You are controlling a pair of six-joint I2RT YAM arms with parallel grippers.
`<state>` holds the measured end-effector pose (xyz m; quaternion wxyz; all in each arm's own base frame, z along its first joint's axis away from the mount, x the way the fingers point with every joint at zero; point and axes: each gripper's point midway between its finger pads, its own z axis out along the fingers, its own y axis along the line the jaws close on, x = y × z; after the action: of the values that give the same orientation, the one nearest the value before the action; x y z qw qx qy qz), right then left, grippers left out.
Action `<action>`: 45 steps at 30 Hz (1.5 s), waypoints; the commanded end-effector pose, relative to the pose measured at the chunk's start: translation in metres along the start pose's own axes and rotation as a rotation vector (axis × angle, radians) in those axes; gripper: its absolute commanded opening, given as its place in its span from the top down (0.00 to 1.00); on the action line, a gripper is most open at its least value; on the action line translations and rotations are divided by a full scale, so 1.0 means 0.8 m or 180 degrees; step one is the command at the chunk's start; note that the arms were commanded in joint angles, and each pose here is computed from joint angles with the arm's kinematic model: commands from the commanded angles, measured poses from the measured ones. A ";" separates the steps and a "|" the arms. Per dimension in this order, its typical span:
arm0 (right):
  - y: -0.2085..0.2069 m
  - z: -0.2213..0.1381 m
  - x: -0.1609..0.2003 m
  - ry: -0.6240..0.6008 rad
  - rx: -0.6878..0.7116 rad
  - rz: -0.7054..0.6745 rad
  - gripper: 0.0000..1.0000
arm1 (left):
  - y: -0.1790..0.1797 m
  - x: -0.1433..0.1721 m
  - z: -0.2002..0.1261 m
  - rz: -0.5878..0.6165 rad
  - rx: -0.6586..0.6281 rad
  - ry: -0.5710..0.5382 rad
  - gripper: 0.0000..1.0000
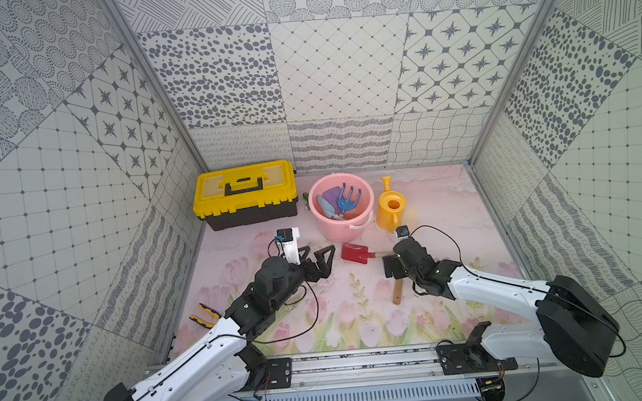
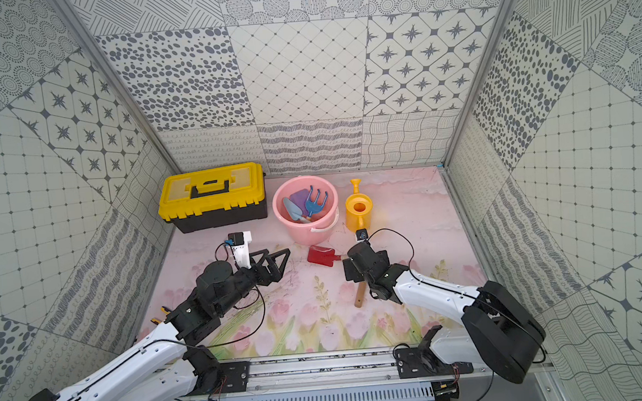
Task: Organize the gardening tools
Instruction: Pick up the gardening tool from the center of the board.
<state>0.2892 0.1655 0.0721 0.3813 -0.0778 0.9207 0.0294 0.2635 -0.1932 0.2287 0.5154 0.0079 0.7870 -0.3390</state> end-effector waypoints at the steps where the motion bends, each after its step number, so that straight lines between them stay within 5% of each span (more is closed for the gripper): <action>1: 0.020 0.013 -0.027 -0.0076 -0.0228 0.0088 0.03 | 0.010 0.010 -0.003 -0.0114 -0.0089 0.0005 0.00; 16: 0.033 0.065 -0.033 0.0181 -0.0192 0.0011 0.03 | 0.007 0.020 0.005 -0.0192 -0.0055 0.0132 0.01; 39: 0.119 -0.009 0.031 0.0197 -0.0674 -0.0619 0.14 | 0.014 0.022 0.006 -0.0193 -0.0155 0.0145 0.01; 45: 0.101 0.002 0.031 0.0214 -0.0335 -0.0713 0.14 | 0.015 0.021 0.006 -0.0194 -0.0164 0.0134 0.01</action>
<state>0.2532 0.2518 0.0543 0.3392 -0.2077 0.9150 0.0682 0.2619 -0.1916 0.2017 0.4825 -0.0188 0.8108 -0.3307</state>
